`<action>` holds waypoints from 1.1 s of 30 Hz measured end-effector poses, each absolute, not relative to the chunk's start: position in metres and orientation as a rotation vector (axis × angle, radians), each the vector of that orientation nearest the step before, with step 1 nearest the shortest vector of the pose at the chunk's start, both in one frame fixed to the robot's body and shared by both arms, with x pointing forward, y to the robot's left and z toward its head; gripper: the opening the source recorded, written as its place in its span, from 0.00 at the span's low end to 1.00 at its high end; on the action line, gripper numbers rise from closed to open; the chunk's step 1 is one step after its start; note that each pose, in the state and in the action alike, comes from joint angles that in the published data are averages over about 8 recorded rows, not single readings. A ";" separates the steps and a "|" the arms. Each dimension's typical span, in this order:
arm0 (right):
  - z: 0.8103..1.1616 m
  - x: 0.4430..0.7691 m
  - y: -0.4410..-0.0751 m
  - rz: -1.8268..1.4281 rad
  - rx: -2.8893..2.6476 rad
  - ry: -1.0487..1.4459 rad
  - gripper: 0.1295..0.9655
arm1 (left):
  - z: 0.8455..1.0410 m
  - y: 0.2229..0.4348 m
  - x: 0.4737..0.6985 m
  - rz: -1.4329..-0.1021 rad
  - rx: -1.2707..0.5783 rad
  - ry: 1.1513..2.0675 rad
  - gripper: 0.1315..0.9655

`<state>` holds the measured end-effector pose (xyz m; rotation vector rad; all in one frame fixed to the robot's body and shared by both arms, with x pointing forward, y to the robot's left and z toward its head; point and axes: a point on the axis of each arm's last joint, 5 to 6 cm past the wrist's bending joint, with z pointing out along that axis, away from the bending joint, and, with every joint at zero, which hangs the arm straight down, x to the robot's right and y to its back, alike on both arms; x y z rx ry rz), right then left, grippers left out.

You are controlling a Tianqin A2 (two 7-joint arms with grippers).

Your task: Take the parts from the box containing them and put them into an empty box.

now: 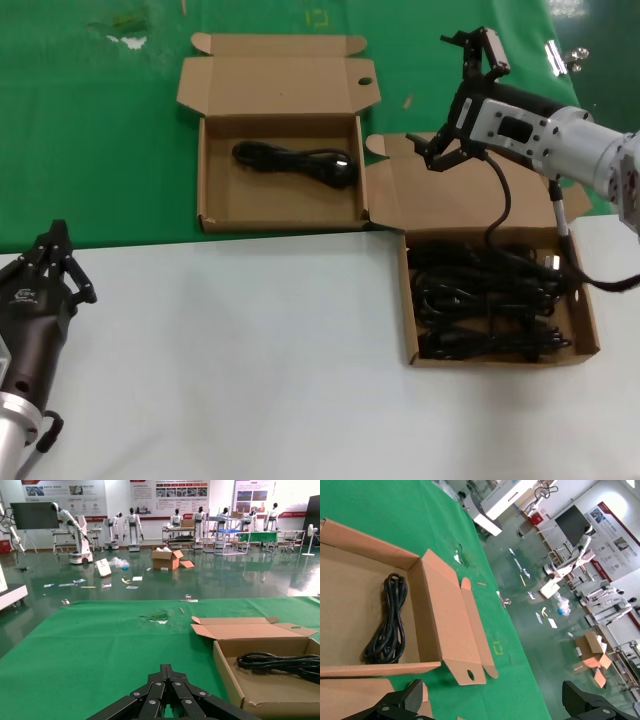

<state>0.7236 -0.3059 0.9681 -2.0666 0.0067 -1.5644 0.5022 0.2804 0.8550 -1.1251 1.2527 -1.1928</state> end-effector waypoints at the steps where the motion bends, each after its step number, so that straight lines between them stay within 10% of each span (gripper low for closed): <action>1: 0.968 0.723 -0.306 -1.564 -2.066 0.008 1.00 | 0.855 0.280 0.502 -1.193 -1.125 1.253 0.01; 33: 0.921 0.683 -0.292 -1.505 -1.909 0.314 1.00 | 0.855 0.280 0.502 -1.193 -1.125 1.253 0.13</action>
